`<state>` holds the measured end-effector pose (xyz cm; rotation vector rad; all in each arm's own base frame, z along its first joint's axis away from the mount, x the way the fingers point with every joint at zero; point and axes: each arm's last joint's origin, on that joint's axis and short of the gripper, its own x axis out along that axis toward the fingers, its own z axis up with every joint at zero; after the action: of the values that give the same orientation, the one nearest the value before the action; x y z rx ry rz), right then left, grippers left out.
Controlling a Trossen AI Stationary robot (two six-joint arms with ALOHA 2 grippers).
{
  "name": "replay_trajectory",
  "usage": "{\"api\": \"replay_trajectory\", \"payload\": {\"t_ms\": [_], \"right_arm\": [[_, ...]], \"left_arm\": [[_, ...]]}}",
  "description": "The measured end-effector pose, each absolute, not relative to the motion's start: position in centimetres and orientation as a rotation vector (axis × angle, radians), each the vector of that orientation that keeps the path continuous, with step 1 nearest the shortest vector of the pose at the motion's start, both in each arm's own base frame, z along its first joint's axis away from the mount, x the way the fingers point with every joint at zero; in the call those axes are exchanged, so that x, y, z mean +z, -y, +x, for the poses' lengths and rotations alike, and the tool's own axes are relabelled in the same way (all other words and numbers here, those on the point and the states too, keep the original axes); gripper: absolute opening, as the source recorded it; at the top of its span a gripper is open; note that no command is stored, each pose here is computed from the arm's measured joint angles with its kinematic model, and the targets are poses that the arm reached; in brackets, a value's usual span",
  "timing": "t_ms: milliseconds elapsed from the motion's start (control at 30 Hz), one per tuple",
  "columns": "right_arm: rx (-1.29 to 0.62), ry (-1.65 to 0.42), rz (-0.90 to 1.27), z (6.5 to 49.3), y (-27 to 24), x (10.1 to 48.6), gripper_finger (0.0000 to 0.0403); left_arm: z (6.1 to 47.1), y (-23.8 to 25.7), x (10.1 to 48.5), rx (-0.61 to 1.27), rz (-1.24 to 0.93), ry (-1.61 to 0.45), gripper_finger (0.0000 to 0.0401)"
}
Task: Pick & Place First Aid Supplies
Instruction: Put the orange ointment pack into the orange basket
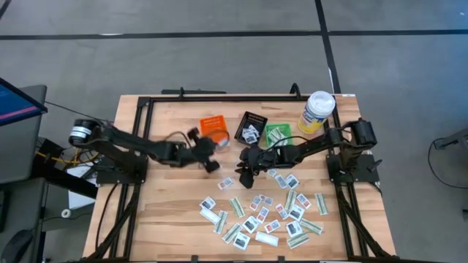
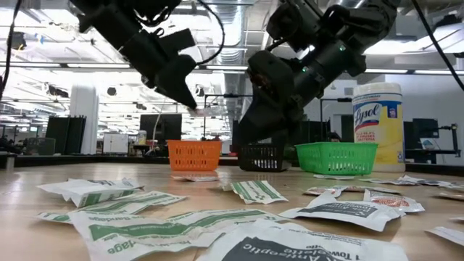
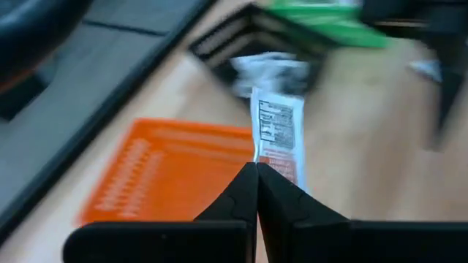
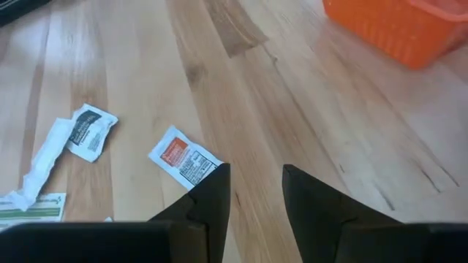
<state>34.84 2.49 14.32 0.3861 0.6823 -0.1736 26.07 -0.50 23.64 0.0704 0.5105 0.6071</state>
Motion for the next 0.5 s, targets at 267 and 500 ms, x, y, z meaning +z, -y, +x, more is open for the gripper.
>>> {"api": "replay_trajectory", "payload": {"t_ms": [267, 500], "right_arm": [[-0.145, -0.679, 0.386, 34.9, -3.1, 14.4, 0.0119], [-0.134, -0.681, 0.382, 34.8, -3.5, 14.4, 0.0119]], "left_arm": [[25.5, -5.2, 22.9, 0.666, -0.039, -0.602, 0.0015], [25.9, -7.6, 21.0, 0.732, -0.068, -0.681, 0.0062]]}}
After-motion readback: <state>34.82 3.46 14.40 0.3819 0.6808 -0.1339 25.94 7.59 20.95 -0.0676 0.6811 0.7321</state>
